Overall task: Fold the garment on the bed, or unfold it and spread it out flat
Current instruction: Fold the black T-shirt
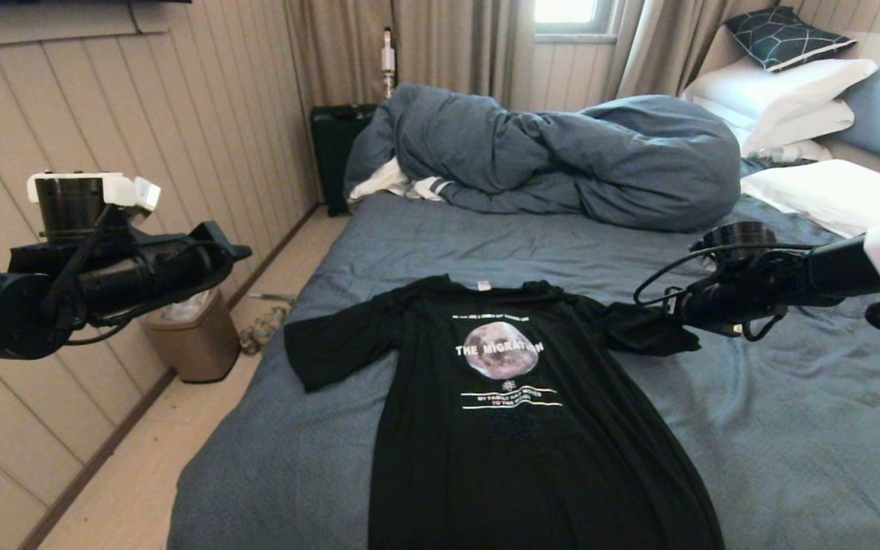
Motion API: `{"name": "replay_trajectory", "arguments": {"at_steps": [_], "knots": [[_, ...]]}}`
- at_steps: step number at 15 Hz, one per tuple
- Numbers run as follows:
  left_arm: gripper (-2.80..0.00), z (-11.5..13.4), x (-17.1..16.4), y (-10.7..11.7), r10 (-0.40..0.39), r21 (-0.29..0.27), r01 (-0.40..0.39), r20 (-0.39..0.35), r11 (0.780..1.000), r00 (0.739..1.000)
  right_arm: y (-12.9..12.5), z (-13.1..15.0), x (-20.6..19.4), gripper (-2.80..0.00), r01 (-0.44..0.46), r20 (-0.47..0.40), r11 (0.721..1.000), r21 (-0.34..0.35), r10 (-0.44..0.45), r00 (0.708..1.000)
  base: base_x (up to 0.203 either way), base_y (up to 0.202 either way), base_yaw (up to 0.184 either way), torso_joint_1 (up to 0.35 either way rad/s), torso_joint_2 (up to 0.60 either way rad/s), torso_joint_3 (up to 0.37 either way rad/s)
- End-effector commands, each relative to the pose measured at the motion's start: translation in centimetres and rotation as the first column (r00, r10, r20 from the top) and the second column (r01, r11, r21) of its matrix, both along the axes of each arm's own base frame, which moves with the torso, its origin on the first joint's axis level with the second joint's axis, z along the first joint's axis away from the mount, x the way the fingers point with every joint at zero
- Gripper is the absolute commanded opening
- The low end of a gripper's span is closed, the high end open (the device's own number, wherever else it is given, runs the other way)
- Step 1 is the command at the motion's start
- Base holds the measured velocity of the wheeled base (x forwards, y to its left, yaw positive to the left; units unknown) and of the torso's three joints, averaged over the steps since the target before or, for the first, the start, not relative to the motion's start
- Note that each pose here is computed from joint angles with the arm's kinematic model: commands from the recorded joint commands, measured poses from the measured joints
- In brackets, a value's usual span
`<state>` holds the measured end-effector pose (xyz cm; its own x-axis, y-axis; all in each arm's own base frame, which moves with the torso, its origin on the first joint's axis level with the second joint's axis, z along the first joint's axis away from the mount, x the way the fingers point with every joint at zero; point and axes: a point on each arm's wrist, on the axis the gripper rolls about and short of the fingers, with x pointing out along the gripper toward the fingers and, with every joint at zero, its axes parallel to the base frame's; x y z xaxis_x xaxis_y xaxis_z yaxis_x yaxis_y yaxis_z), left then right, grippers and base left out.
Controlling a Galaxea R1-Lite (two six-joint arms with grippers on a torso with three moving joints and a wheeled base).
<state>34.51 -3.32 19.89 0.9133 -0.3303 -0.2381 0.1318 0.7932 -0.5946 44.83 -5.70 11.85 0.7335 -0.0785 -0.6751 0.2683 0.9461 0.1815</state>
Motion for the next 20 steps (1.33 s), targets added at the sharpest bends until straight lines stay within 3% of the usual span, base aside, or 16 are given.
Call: {"name": "replay_trajectory", "arguments": {"at_steps": [1,5,10,15,20], "knots": [[-2.8,0.1,0.0,0.0,0.001,-0.005,-0.001,0.003,1.0,1.0,0.2,1.8,-0.7,-2.8,-0.003,0.048,1.0,-0.005,0.003,0.999,0.0,0.0,0.0,0.0,0.0,0.0],[-2.8,-0.1,0.1,0.0,0.002,-0.002,-0.002,-0.001,1.0,1.0,0.6,4.8,-1.3,-2.8,-0.012,0.277,0.998,-0.06,0.029,0.96,0.0,0.0,0.0,0.0,0.0,0.0],[-2.8,-0.3,0.3,0.0,0.003,0.0,-0.003,-0.006,1.0,1.0,1.3,6.5,-2.0,-2.8,-0.021,0.315,0.995,-0.099,0.051,0.948,0.0,0.0,0.0,0.0,0.0,0.0],[-2.8,-0.7,0.5,-0.1,0.003,0.002,-0.003,-0.015,1.0,1.0,5.7,5.2,-1.0,-2.8,-0.079,0.289,0.983,-0.168,0.126,0.949,0.0,0.0,0.0,0.0,0.0,0.0],[-2.8,-1.3,0.9,-0.1,0.003,0.005,-0.003,-0.031,1.0,1.0,13.4,2.2,1.0,-2.8,-0.14,0.327,0.953,-0.268,0.226,0.918,0.0,0.0,0.0,0.0,0.0,0.0]]}}
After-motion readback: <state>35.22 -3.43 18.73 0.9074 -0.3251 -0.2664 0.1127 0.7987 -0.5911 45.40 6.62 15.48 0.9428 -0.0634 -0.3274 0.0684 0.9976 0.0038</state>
